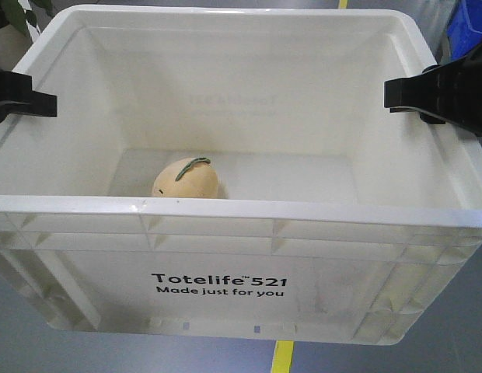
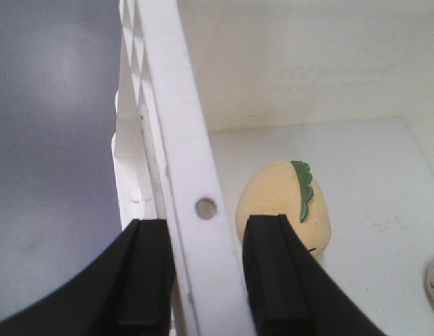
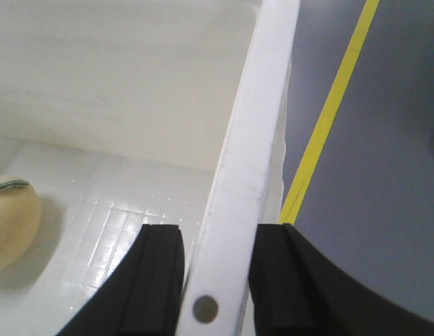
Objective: Place moving items into box and shelve
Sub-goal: 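Keep gripping the crate rims while driving along the aisle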
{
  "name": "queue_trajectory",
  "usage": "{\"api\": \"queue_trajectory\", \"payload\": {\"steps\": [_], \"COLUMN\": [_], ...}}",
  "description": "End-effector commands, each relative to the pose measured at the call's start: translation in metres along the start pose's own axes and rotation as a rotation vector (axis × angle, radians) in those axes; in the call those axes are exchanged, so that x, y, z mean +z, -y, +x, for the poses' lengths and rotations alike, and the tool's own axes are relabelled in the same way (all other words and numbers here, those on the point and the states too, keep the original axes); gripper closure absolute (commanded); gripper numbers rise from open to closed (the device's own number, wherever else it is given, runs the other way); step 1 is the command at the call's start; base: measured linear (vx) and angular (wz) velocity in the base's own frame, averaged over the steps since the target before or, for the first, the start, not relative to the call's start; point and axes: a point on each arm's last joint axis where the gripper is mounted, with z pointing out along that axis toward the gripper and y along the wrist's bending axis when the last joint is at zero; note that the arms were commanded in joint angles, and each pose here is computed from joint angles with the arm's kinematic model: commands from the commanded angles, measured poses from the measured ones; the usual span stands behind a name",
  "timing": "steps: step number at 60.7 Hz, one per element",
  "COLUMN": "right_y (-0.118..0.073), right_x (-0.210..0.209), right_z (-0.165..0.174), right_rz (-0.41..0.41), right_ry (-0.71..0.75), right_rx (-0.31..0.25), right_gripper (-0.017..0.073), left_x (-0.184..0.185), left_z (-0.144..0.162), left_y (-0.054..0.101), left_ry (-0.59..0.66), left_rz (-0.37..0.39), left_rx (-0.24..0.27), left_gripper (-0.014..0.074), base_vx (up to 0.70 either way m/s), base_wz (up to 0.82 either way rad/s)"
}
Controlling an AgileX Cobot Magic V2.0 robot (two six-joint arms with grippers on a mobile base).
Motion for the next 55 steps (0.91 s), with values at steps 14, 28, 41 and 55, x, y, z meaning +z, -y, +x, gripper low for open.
{"api": "queue_trajectory", "payload": {"steps": [14,28,41,55], "right_y": [-0.0036,-0.0036,-0.0035,-0.0037], "right_x": [-0.0175,-0.0175,-0.0175,-0.0175], "right_z": [-0.0211,-0.0212,-0.0212,-0.0213], "right_rz": [-0.043,-0.044,-0.042,-0.044], "right_ry": [0.195,0.196,0.196,0.196], "right_rx": [0.003,0.003,0.002,0.003], "right_gripper": [0.0565,0.0565,0.0565,0.0565], "left_x": [-0.0269,-0.0269,-0.0266,-0.0263], "left_z": [-0.0168,-0.0167,-0.0168,-0.0169], "left_y": [0.0228,0.0228,0.0227,0.0225], "left_ry": [0.187,0.187,0.186,0.185], "left_rz": [0.139,0.139,0.138,0.138], "left_rx": [-0.029,-0.028,-0.028,-0.029], "left_gripper": [0.0601,0.0601,0.0601,0.0600], "base_vx": [0.51,0.52,0.53,0.54], "base_wz": [0.06,-0.04,-0.08,-0.11]}}
